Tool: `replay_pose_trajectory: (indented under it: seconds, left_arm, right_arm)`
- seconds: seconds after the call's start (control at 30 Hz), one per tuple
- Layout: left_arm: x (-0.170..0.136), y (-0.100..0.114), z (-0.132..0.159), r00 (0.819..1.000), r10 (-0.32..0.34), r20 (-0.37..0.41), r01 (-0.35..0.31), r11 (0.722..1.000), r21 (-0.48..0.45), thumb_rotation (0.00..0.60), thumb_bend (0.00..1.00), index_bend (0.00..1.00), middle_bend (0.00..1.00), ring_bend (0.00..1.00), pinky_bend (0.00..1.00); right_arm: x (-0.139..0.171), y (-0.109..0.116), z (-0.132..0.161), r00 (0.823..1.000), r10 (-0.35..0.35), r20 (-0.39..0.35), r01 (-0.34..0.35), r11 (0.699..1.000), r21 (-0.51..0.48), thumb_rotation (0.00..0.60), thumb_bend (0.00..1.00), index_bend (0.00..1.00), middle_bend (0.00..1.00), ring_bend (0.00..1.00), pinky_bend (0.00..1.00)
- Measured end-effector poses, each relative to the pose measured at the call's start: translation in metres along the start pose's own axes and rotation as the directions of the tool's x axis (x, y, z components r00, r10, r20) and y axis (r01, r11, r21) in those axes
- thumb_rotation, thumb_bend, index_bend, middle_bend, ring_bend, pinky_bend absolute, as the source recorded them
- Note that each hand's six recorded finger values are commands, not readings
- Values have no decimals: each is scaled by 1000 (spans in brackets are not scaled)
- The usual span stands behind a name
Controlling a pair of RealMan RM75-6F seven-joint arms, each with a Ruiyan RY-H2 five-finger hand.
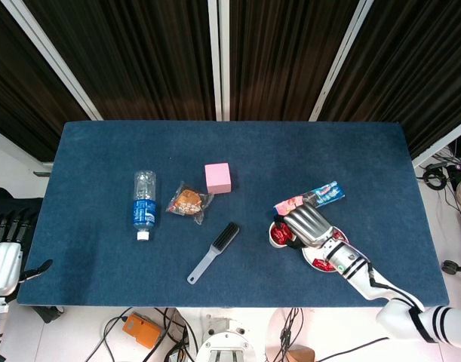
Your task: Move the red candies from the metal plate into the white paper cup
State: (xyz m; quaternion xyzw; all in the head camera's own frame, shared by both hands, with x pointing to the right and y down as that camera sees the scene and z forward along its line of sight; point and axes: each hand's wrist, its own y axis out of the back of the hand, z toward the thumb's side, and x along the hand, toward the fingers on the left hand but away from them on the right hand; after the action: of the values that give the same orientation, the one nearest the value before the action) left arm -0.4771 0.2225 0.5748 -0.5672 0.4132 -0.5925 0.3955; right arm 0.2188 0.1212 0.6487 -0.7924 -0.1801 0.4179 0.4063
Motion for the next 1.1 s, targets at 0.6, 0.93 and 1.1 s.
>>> replay_pose_trajectory:
  seconds: [0.6, 0.93, 1.1]
  left_arm:
    - [2, -1, 1, 1000, 0, 5, 0, 1000, -3, 600, 0, 100, 57, 0, 0]
    - [6, 1, 7, 1000, 5, 23, -5, 1000, -3, 600, 0, 100, 57, 0, 0]
    - [7, 0, 11, 999, 5, 32, -5, 1000, -5, 600, 0, 99, 57, 0, 0]
  right_arm:
    - [9, 3, -9, 999, -24, 41, 25, 1000, -11, 600, 315, 482, 809, 963, 1000]
    - [76, 20, -62, 970, -104, 222, 95, 994, 51, 600, 316, 517, 809, 963, 1000]
    - [105, 4, -88, 946, -54, 319, 31, 997, 77, 600, 317, 518, 809, 963, 1000]
